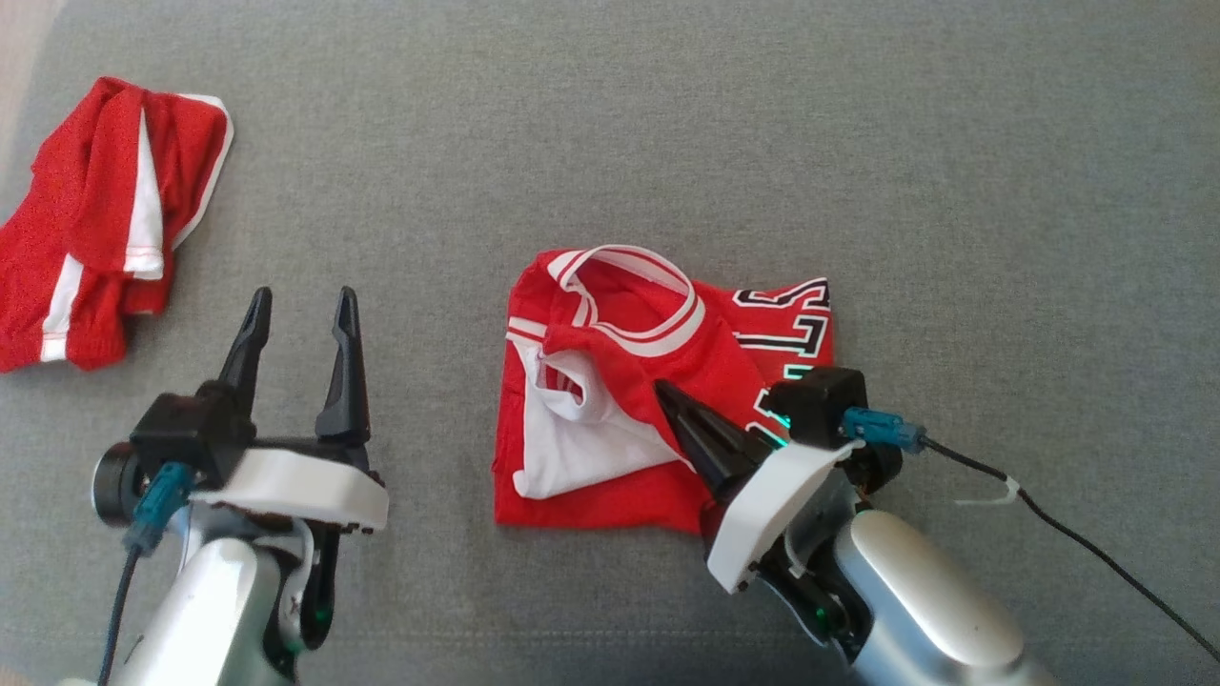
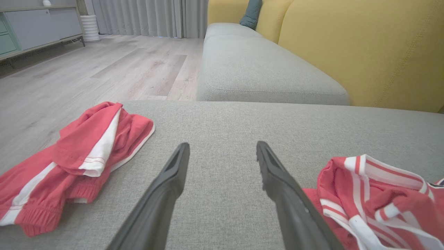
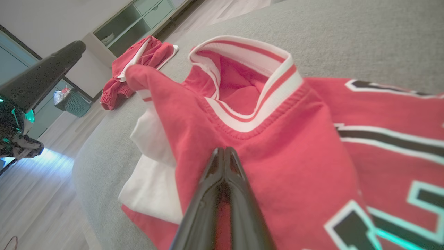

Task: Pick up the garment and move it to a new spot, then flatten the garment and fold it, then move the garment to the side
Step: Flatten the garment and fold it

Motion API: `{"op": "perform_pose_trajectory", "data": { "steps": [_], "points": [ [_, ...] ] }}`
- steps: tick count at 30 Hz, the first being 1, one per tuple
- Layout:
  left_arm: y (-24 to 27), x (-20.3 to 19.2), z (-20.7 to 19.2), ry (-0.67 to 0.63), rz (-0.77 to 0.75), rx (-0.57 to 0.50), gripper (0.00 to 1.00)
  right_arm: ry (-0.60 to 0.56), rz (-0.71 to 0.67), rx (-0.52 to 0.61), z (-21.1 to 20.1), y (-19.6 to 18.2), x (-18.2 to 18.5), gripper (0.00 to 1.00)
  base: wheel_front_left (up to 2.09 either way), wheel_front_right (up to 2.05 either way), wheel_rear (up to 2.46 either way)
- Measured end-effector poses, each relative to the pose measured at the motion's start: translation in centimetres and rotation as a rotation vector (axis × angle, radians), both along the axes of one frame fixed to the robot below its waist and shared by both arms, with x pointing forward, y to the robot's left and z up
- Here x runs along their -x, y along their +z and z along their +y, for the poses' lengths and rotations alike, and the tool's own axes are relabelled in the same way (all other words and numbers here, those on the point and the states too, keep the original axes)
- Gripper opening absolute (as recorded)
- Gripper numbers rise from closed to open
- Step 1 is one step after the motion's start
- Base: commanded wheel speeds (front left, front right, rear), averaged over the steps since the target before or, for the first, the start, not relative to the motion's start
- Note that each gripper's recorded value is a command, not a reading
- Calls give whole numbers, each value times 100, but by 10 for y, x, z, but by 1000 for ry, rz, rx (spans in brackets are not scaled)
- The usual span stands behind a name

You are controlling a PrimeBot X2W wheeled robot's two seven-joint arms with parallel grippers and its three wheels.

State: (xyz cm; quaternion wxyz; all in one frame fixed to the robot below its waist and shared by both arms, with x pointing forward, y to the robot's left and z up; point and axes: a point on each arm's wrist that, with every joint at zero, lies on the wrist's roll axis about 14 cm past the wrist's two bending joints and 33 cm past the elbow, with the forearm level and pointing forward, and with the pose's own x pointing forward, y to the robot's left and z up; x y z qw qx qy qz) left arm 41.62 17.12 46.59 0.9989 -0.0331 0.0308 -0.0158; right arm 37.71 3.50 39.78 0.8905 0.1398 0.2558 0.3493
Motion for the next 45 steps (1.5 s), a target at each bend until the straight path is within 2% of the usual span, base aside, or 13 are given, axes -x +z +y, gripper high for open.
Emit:
{"op": "perform_pose_trajectory", "data": {
  "steps": [10,22,27,35,39,41,42,43,44,45],
  "points": [
    [0,0,-2,-7,-1,3,100,54,19,18,3,-3,5,0,0,0,0],
    [0,1,-1,2,1,6,100,215,135,61,13,-16,43,0,0,0,0],
    [1,1,0,2,-4,0,100,265,178,47,18,-11,57,0,0,0,0],
    [7,3,-1,6,-19,7,100,276,76,-22,25,27,48,0,0,0,0],
    [12,6,-2,6,-32,10,100,182,-59,-107,16,66,27,0,0,0,0],
    [16,7,-2,7,-41,11,100,76,-146,-140,-4,85,8,0,0,0,0],
    [16,9,-1,10,-43,12,100,12,-191,-148,-18,94,-3,13,0,0,0],
    [16,11,-1,11,-42,12,100,-52,-236,-138,-35,100,-14,67,0,0,0],
    [16,13,-1,12,-41,13,100,-120,-275,-129,-53,106,-23,100,0,0,0],
    [16,15,-1,12,-39,13,100,-187,-308,-123,-70,112,-31,100,0,0,0]
  ]
}}
